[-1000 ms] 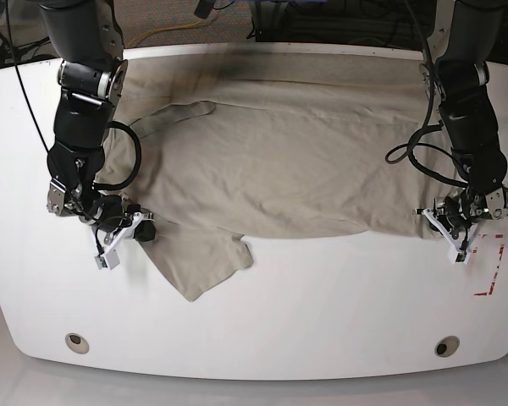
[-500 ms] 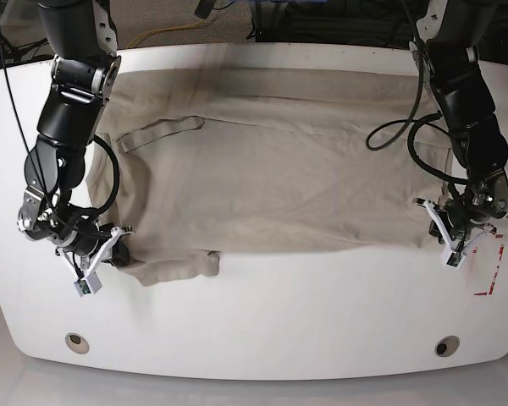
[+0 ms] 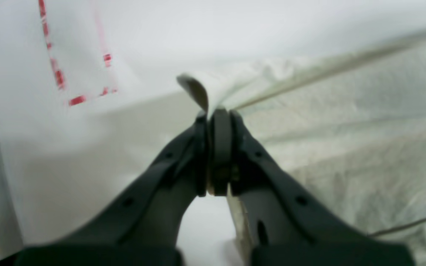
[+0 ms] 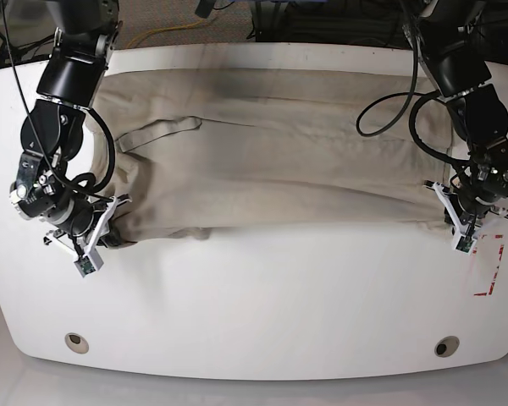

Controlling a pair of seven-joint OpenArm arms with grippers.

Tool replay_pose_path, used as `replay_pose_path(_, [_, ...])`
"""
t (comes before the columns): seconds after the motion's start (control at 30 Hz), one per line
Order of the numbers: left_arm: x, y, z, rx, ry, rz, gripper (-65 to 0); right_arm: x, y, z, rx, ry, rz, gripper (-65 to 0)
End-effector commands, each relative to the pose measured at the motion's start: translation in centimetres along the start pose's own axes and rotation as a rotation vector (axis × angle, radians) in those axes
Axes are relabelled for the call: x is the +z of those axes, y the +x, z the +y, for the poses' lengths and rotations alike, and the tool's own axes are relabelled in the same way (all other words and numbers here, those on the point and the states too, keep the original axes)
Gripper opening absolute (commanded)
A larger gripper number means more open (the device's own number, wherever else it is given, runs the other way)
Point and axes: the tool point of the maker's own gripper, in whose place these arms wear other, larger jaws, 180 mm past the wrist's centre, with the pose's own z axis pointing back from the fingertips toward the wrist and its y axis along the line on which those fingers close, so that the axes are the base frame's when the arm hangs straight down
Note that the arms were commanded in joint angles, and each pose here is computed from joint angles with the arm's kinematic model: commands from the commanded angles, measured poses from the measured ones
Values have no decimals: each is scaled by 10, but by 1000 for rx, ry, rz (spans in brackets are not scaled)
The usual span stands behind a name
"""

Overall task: Fold the T-shirt properly
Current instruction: 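Fold the hem with both grippers over onto the collar edge, then release the folded hem and move the right gripper onto the sleeve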

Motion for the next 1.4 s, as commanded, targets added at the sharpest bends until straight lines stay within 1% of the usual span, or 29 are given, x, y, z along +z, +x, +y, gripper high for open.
replay_pose_path(0.0, [15, 14, 11, -28, 47, -47, -650, 18, 11, -16, -4, -52, -56, -650])
replay_pose_path(0.1, [25, 8, 13, -48, 74, -11, -650, 30, 0, -24, -22, -90, -26, -650])
replay_pose_path(0.23, [41, -3, 18, -51, 118, 21, -650, 44, -10, -27, -14, -129, 3, -650])
replay_pose_path(0.4, [55, -24, 13, -36, 141, 70, -650, 62, -31, -9, 11, -152, 22, -650])
replay_pose_path(0.5, [56, -42, 6, -38, 129, 113, -650, 67, -48, 4, 26, -143, 52, -650])
replay_pose_path(0.6, [58, -65, -1, -45, 111, 164, -650, 68, -69, 15, 2, -127, 92, -650])
replay_pose_path(0.73, [60, -87, -9, -55, 90, 216, -650, 73, -96, 18, -32, -126, 143, -650])
replay_pose_path(0.8, [61, -97, -13, -58, 81, 237, -650, 74, -102, 23, -47, -111, 148, -650])
replay_pose_path(0.97, [66, -119, -22, -66, 59, 289, -650, 82, -121, 38, -119, -43, 146, -650])
replay_pose_path(1.07, [68, -129, -22, -76, 55, 314, -650, 87, -135, 42, -155, -30, 171, -650])
replay_pose_path(1.17, [70, -133, -20, -88, 56, 328, -650, 89, -146, 45, -162, -24, 201, -650])
replay_pose_path(1.2, [70, -135, -20, -91, 54, 332, -650, 90, -149, 47, -164, -22, 209, -637])
replay_pose_path(1.27, [71, -140, -21, -92, 50, 345, -621, 91, -156, 49, -169, -18, 226, -539])
replay_pose_path(1.33, [69, -148, -24, -87, 36, 366, -549, 93, -161, 50, -172, -20, 239, -414])
replay_pose_path(1.37, [68, -152, -25, -82, 29, 377, -501, 96, -164, 46, -176, -35, 244, -349])
